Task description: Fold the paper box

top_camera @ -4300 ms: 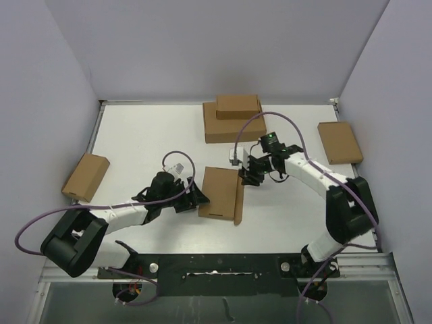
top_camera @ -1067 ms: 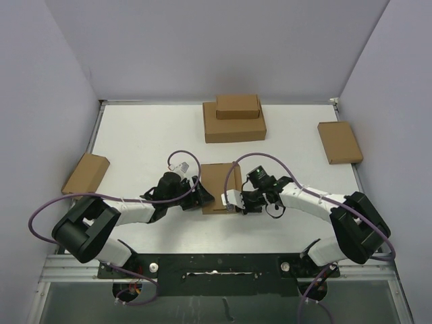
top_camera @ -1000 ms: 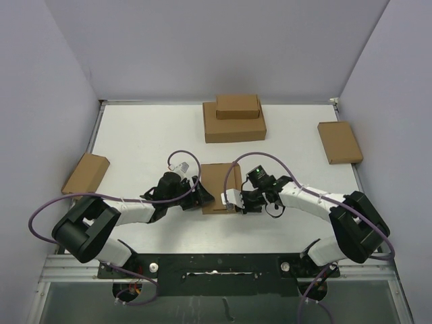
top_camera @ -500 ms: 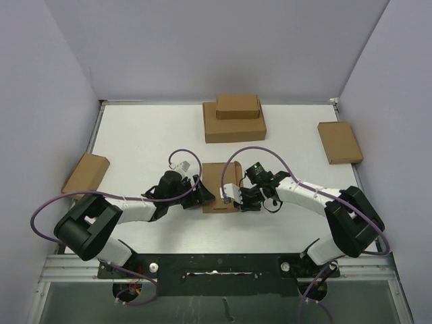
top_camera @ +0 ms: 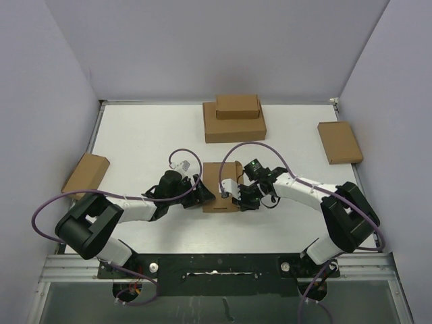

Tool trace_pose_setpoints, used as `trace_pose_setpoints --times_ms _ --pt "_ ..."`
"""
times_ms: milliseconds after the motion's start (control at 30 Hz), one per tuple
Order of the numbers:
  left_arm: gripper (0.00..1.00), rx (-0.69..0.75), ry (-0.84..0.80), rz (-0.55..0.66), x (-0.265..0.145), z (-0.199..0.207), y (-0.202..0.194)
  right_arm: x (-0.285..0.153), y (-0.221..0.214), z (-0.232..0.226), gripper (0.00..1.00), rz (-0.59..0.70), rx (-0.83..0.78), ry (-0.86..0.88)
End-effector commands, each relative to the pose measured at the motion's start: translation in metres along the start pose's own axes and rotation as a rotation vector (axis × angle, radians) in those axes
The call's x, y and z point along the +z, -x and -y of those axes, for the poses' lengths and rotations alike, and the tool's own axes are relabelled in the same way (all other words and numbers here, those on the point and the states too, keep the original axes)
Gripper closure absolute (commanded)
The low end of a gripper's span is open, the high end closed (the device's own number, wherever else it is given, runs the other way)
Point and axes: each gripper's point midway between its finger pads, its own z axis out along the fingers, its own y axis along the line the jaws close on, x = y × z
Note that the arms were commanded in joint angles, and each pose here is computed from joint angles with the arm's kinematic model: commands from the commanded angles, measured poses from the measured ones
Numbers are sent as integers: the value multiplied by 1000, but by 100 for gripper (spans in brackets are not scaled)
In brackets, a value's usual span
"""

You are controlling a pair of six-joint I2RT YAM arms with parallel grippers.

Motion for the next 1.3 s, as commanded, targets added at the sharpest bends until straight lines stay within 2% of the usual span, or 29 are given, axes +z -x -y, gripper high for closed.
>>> trace_pose_setpoints --times_ms 0,300,600,800,1033,1267 --pt "32 -9 107 -104 0 -32 -29 -4 28 21 100 87 -19 -48" --pt "32 -4 102 -116 5 -28 -32 -5 43 24 100 120 10 -56" --pt "32 -5 111 -120 5 -31 -34 -2 40 21 99 108 10 -26" --pt "32 -7 113 -122 4 -33 -35 -14 37 21 86 133 11 -27" --pt "32 -10 118 -118 3 -35 -35 -29 40 18 76 168 -8 -21" --pt "32 -10 117 -120 4 -35 -35 -41 33 19 75 202 14 -10"
